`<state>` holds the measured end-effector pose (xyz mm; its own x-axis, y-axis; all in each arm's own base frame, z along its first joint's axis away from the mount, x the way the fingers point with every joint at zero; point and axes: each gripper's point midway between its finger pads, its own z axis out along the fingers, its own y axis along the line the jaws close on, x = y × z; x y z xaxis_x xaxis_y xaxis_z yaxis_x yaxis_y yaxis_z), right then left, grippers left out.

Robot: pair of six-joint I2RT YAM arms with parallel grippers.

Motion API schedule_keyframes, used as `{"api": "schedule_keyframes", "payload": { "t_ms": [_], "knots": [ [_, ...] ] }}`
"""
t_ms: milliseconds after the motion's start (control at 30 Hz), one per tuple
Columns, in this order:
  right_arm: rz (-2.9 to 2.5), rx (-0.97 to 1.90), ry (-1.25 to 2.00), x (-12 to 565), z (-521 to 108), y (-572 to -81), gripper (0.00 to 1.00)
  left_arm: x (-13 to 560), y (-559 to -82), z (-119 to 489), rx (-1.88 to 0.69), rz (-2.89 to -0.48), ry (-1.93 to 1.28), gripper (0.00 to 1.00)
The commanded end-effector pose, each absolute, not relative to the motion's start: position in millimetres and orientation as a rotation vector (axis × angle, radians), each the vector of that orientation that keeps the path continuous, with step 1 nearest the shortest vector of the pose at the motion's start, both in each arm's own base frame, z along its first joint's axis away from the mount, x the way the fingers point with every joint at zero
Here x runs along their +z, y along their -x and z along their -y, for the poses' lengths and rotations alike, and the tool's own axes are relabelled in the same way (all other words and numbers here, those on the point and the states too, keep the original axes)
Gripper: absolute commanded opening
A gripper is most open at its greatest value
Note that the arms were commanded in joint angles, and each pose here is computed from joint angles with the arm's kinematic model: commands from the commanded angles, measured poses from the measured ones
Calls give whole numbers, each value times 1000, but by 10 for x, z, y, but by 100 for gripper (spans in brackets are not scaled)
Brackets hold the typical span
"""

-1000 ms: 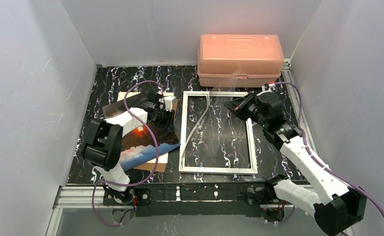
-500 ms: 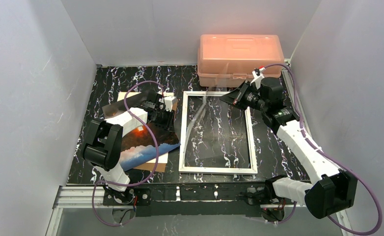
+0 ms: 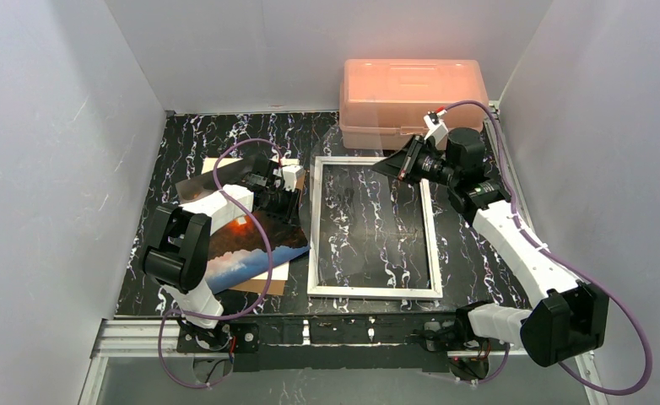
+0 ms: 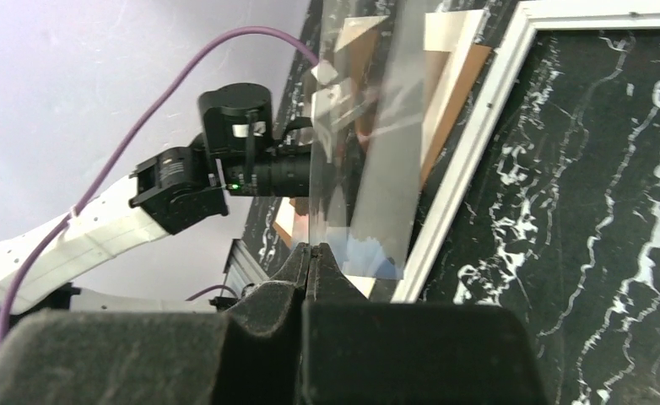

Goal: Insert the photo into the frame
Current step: Adjust the photo frame item on the photo frame.

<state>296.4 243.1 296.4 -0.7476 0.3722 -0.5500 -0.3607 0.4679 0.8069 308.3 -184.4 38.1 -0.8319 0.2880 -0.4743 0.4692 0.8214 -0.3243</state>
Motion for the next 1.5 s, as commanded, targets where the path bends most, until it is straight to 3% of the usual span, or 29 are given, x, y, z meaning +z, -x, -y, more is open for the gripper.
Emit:
{"api": "schedule_keyframes", "payload": {
  "t_ms": [0, 700, 1167, 1467],
  "knots": [
    [-2038, 1265, 40, 2925, -2369, -2984, 1, 413, -3024, 1846, -641, -2606, -573, 27],
    [-2240, 735, 139, 2237, -1745, -3157, 1, 424, -3027, 1865, -652, -2608, -581, 27],
    [-2276, 648, -156, 1799, -1531, -3167, 1, 444, -3021, 1897, -678, -2608, -571, 26],
    [-2217, 612, -181, 1785, -1474, -3265, 1, 452, -3026, 1916, -685, -2608, -567, 26]
  ]
}}
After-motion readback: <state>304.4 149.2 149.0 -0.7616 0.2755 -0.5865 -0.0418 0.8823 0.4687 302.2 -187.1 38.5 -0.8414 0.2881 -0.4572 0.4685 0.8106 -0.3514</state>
